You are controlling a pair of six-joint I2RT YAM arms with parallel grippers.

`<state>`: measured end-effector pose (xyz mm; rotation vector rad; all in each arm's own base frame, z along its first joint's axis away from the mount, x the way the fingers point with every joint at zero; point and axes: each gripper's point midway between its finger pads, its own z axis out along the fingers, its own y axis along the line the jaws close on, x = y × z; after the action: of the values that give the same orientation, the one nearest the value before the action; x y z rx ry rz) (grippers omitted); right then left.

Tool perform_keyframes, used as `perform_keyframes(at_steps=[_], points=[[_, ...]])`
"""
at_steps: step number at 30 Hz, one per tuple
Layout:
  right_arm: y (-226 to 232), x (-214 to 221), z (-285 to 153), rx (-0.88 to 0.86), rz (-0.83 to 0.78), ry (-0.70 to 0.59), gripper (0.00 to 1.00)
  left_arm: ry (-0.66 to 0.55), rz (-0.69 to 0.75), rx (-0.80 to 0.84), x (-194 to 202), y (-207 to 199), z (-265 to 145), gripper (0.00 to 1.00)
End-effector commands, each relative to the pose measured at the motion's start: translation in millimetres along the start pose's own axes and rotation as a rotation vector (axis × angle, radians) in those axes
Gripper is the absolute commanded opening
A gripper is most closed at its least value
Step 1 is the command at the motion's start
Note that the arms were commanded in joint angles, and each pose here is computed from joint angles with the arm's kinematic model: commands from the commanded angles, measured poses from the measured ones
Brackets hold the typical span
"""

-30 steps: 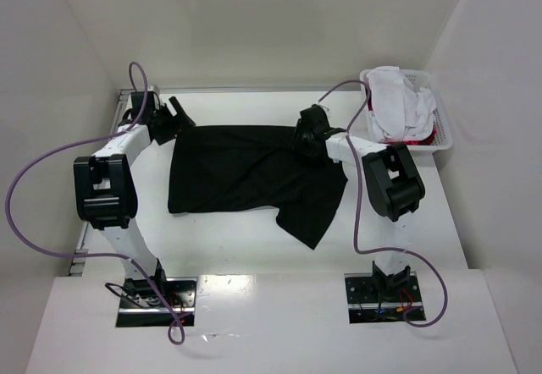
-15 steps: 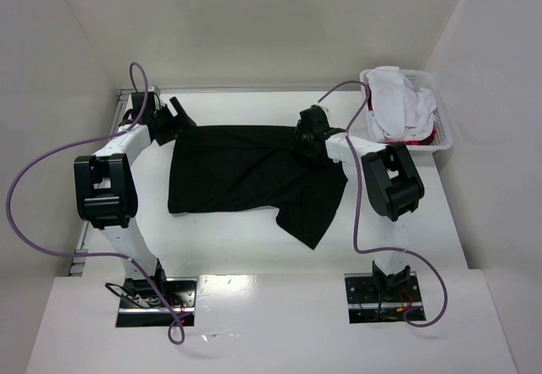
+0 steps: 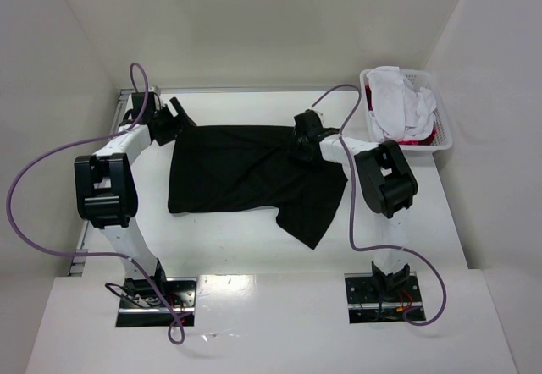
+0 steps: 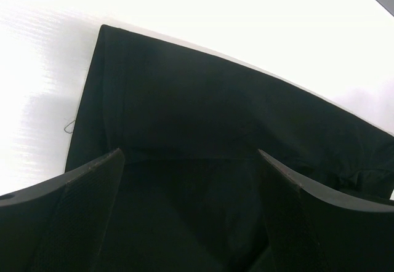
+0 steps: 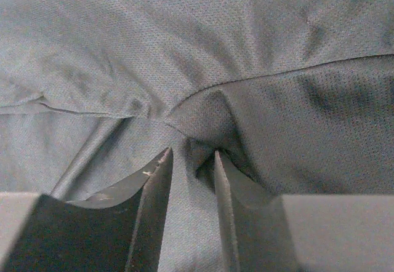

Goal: Fold and stack the t-shirts
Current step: Fold the flattened tshirt in 1/3 of the way

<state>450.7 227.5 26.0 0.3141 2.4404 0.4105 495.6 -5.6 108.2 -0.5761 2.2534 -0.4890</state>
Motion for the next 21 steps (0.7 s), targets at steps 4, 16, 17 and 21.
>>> perform_keyframes(at_steps=[4,16,17,21], points=[[-0.3,-3.1,10.9,0.038,-0.008,-0.014,0.37,-0.011,0.018,0.022,-3.8,2.4,9.5,0.94],[2.2,-7.2,8.5,0.066,-0.017,-0.017,0.02,-0.006,0.019,0.030,-4.2,1.1,11.4,0.94],[4.2,-11.3,0.3,0.056,-0.024,-0.029,0.01,-0.006,0.019,0.030,-4.2,1.1,11.4,0.94],[15.2,-19.1,-25.4,-0.001,-0.041,-0.043,0.01,0.006,0.025,0.035,-1.3,0.8,10.9,0.94]])
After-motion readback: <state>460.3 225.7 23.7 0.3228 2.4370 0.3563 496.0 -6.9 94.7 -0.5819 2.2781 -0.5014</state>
